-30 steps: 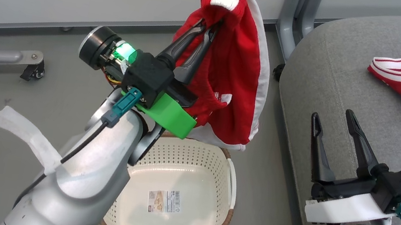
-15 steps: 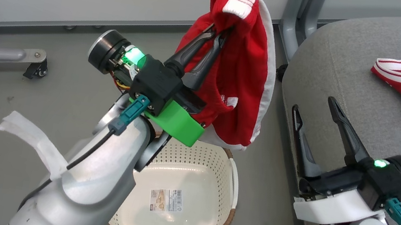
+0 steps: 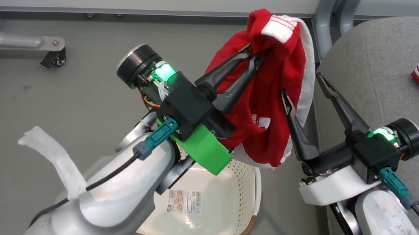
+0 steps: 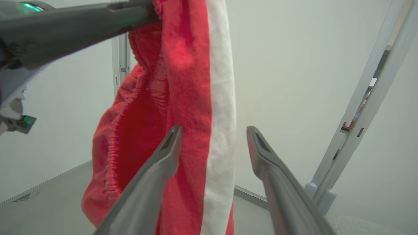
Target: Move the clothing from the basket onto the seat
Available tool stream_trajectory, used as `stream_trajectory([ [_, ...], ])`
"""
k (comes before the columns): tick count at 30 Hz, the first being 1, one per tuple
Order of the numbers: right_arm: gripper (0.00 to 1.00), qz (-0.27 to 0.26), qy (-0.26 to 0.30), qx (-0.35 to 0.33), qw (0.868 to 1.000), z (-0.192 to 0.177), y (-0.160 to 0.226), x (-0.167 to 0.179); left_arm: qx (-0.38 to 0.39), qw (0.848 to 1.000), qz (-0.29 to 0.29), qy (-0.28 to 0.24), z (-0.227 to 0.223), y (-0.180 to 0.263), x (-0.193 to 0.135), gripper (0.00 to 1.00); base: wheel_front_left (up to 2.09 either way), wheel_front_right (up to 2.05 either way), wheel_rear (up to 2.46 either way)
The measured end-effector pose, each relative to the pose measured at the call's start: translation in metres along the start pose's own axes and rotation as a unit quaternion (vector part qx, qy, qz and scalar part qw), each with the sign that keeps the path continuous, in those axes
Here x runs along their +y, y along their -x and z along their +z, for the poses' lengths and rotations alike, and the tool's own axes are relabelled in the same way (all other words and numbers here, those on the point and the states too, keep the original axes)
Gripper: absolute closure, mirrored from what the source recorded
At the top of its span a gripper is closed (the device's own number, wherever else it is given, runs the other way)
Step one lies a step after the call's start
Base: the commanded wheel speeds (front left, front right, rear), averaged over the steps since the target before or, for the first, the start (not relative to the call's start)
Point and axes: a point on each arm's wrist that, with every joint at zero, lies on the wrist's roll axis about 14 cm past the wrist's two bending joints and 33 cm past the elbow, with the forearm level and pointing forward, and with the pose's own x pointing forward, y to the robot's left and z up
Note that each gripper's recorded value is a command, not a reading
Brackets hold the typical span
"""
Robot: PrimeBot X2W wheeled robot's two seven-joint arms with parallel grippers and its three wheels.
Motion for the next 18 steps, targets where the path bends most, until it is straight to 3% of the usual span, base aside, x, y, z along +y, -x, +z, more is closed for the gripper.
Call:
stream_trajectory([
  [12,0.0,0.051,-0.033,0.043,0.997,-0.035,-0.018,0.034,0.009,1.0,-0.013,0.016,-0.006,0.004,-0.012,1.0,0.0,0.0,0.0],
  [13,0.71,0.05,-0.039,0.045,0.997,-0.037,-0.018,0.036,0.01,1.0,-0.014,0.017,-0.006,0.004,-0.013,1.0,0.0,0.0,0.0],
  [14,1.0,0.05,-0.044,0.045,0.997,-0.038,-0.019,0.037,0.01,1.0,-0.014,0.018,-0.006,0.004,-0.014,1.0,0.0,0.0,0.0],
  [18,1.0,0.047,-0.052,0.046,0.996,-0.038,-0.018,0.039,0.013,1.0,-0.012,0.018,-0.007,0.006,-0.014,1.0,0.0,0.0,0.0],
])
